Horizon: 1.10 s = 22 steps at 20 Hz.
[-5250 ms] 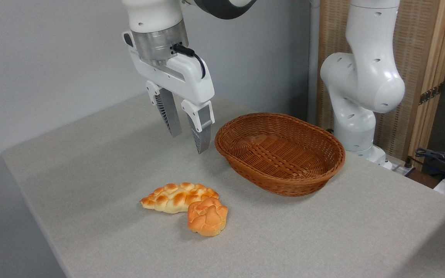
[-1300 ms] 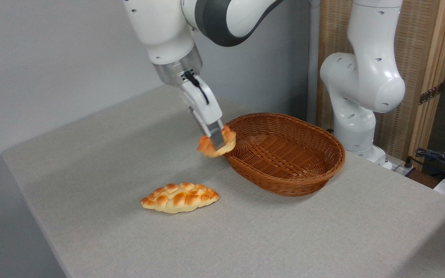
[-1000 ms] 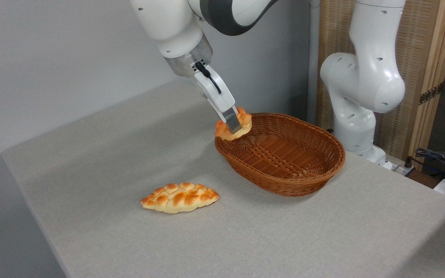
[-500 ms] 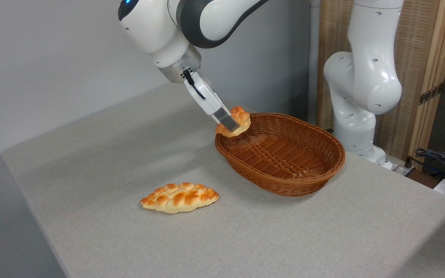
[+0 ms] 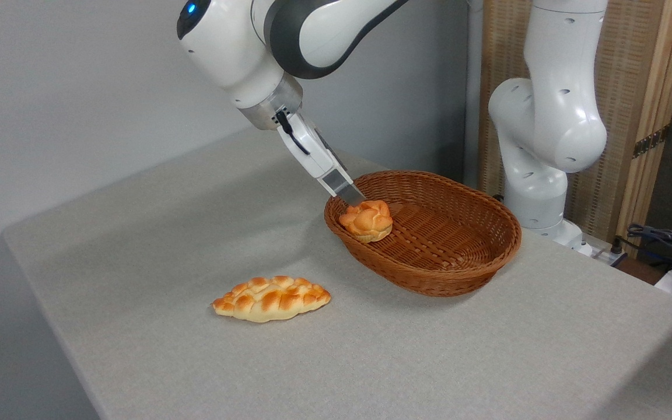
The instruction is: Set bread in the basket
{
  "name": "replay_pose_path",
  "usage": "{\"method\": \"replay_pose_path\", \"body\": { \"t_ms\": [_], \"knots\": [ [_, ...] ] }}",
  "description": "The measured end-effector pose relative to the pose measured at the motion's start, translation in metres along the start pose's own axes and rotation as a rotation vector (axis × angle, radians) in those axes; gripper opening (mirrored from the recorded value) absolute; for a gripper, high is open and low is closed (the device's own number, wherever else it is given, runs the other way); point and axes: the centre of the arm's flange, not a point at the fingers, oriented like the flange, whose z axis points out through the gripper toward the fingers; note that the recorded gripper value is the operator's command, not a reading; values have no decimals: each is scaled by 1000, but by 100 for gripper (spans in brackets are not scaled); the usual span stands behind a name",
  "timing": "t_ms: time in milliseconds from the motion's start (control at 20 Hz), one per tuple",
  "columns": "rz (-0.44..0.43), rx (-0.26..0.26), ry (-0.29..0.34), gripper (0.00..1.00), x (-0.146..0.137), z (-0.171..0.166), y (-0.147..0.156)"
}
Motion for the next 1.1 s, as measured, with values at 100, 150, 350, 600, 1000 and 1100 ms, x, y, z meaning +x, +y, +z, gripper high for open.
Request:
{"method": "replay_pose_path", "body": {
  "t_ms": [100, 150, 350, 600, 1000, 1100],
  "knots": [
    [0, 3, 3, 100, 0, -1, 0],
    [-1, 13, 11, 100, 0, -3, -1],
    [-12, 130, 117, 100, 2, -26, -14],
    [-82, 302, 267, 100, -28, -77, -43],
    [-344, 420, 304, 100, -83, -118, -71],
    [-378, 443, 332, 100, -84, -125, -75]
  ]
}}
